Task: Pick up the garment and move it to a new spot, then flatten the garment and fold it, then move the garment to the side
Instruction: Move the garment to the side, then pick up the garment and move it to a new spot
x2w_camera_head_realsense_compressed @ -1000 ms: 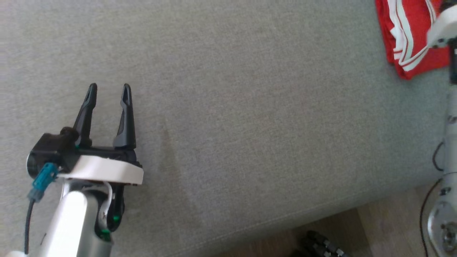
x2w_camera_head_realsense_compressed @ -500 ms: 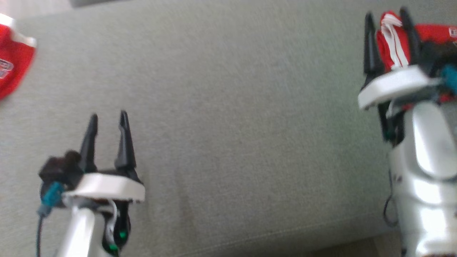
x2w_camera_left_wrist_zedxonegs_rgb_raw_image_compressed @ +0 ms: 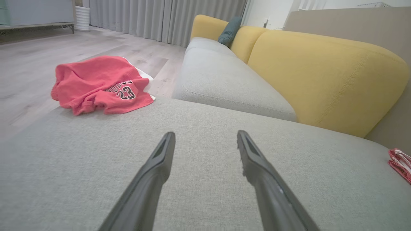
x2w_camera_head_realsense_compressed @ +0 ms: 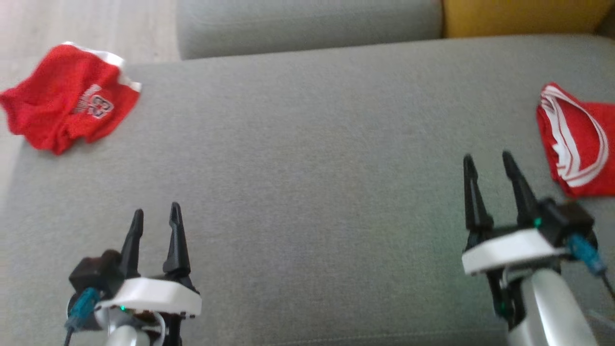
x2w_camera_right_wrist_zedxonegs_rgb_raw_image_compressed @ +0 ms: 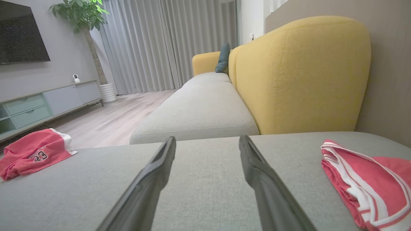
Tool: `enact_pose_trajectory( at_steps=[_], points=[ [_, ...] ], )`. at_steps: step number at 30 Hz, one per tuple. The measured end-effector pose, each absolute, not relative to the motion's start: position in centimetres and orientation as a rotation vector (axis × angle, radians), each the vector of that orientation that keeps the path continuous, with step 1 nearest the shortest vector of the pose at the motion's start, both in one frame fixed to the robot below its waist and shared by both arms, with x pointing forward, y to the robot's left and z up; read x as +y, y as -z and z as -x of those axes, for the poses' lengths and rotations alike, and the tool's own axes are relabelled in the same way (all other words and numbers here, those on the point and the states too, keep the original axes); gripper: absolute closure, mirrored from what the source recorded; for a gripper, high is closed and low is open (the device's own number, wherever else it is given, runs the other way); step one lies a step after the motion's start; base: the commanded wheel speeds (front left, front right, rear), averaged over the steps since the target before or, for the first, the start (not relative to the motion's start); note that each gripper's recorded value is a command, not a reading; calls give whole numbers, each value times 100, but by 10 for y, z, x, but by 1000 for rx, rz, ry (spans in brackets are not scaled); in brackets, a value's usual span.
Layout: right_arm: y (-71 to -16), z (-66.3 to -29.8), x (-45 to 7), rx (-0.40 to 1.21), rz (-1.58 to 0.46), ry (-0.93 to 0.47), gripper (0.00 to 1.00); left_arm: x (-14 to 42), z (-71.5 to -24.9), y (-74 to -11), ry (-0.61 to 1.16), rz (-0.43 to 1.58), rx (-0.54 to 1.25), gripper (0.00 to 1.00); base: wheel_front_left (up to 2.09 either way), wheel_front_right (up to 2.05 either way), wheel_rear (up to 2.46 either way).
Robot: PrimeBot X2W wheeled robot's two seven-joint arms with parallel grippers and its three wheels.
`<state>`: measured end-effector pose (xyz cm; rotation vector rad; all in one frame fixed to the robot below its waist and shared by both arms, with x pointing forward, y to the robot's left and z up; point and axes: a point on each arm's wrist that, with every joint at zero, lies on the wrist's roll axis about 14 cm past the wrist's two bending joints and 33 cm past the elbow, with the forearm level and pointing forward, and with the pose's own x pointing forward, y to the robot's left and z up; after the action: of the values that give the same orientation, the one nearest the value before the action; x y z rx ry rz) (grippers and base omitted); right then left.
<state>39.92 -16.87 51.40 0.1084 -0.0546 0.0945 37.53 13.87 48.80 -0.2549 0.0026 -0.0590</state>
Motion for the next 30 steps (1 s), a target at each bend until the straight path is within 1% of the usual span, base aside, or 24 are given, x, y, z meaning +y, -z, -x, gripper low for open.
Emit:
enact_pose_trajectory(
  at_steps=[7, 30],
  points=[
    [-506, -375, -144, -37, -139, -158, 0, 150, -358, -491, 23, 259, -12, 0, 0, 0, 0],
    [-508, -375, -141, -25, -136, -168, 0, 150, -352, -489, 36, 257, -8, 0, 0, 0, 0]
  ],
)
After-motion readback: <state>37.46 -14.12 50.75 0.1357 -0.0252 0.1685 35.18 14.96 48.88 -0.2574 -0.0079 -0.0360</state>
